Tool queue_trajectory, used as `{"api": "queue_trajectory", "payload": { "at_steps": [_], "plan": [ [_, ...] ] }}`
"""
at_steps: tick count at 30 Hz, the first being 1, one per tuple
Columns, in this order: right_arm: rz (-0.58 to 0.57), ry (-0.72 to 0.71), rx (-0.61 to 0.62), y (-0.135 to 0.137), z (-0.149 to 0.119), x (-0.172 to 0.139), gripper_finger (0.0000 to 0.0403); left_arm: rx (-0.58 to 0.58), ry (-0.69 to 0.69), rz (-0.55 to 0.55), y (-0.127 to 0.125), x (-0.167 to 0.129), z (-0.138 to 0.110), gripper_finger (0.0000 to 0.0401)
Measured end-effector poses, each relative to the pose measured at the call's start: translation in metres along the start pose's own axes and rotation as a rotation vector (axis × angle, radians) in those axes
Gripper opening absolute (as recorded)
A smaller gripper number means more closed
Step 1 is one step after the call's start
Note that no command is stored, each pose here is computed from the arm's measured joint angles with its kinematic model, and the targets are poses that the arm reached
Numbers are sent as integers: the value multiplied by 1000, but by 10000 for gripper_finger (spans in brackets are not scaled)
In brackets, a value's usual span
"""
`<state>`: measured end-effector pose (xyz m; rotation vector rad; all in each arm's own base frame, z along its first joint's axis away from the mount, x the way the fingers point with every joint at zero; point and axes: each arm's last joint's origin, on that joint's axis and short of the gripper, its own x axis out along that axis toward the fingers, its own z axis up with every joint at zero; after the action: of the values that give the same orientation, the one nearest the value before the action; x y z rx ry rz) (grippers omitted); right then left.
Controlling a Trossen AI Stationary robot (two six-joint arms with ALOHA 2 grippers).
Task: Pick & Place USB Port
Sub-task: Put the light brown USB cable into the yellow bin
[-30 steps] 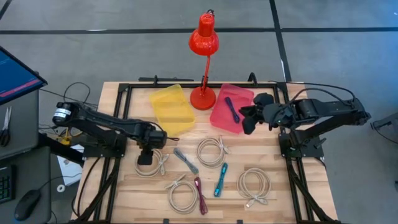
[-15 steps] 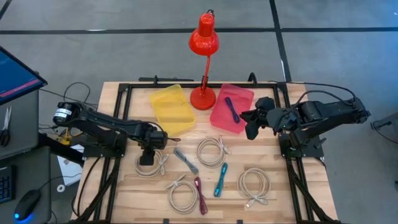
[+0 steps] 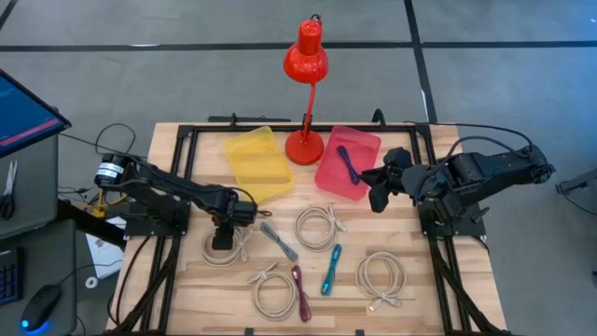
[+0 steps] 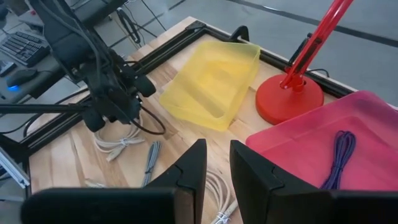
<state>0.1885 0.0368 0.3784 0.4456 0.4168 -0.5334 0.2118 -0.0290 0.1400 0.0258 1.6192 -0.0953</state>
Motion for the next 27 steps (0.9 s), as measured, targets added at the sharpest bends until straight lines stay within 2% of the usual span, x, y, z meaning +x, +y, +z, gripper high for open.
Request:
{"api": "queue_trajectory", "payload": {
  "at_steps": [5,11,19,27],
  "plan": [
    [0,0,0,0,0,0,63,-3,26,3,0,5,1,105],
    [-1,1,-1,0,0,0,64,-6,15,7,0,3,1,29],
    [-4,2,-2,-1,0,0,63,0,-94,-2,-1,-16,-5,29],
    [-33,-24,-2,-1,1,0,64,7,-318,-13,-1,-57,-23,29]
  ]
}}
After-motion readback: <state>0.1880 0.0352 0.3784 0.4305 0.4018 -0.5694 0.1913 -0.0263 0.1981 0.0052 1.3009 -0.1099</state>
